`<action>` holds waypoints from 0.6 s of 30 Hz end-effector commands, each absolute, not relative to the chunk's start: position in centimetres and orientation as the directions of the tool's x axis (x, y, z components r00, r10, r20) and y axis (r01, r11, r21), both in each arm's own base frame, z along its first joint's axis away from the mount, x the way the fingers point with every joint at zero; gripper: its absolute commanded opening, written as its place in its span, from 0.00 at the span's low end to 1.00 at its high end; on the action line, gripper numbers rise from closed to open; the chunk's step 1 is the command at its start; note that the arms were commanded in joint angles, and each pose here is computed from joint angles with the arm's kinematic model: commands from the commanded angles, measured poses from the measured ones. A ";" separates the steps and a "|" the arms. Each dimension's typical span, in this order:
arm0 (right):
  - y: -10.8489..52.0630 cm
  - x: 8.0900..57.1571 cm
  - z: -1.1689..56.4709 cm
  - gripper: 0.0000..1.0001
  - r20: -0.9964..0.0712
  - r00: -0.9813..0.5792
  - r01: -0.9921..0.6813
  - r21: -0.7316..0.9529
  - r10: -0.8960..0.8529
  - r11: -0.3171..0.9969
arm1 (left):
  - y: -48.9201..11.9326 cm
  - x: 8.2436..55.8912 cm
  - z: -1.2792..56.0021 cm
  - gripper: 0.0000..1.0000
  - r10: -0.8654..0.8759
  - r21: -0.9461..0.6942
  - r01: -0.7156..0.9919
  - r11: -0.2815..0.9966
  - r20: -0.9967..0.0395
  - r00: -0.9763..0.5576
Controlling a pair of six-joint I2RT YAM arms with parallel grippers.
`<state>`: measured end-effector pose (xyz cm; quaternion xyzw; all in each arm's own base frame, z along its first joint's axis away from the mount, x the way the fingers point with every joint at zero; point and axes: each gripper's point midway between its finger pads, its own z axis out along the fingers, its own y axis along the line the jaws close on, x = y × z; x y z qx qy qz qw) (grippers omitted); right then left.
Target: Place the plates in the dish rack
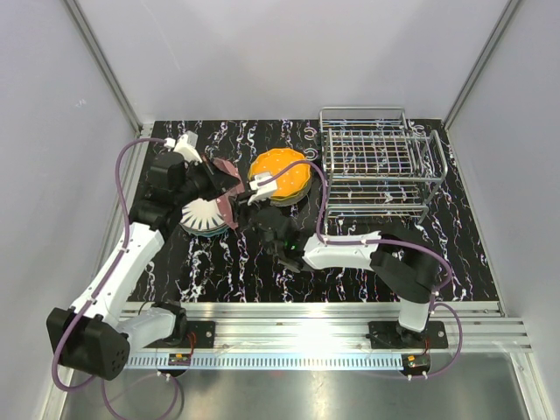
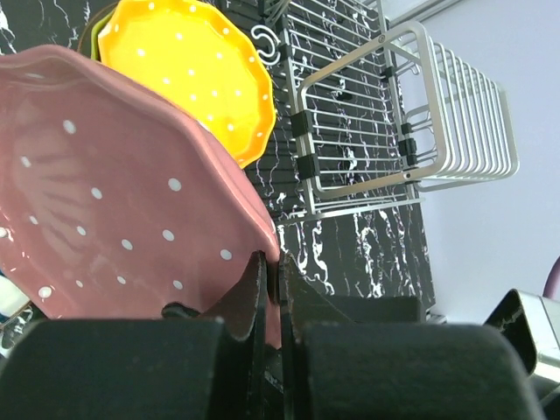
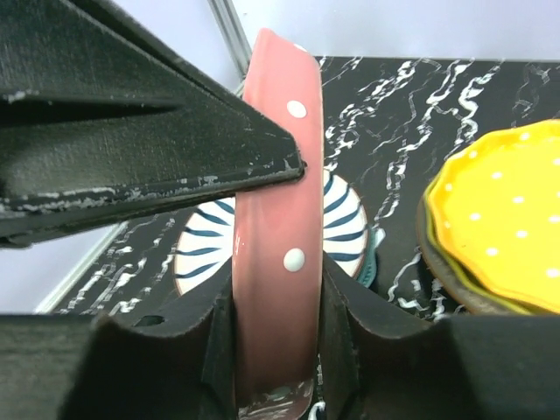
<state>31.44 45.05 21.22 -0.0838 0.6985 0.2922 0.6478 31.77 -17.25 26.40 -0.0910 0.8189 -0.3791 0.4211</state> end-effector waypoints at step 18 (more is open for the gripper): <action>41.9 31.1 25.8 0.00 -0.931 -0.088 -0.475 0.351 0.354 0.807 | -16.7 32.2 33.1 0.86 -0.382 -0.545 0.403 0.735 -0.824 -0.418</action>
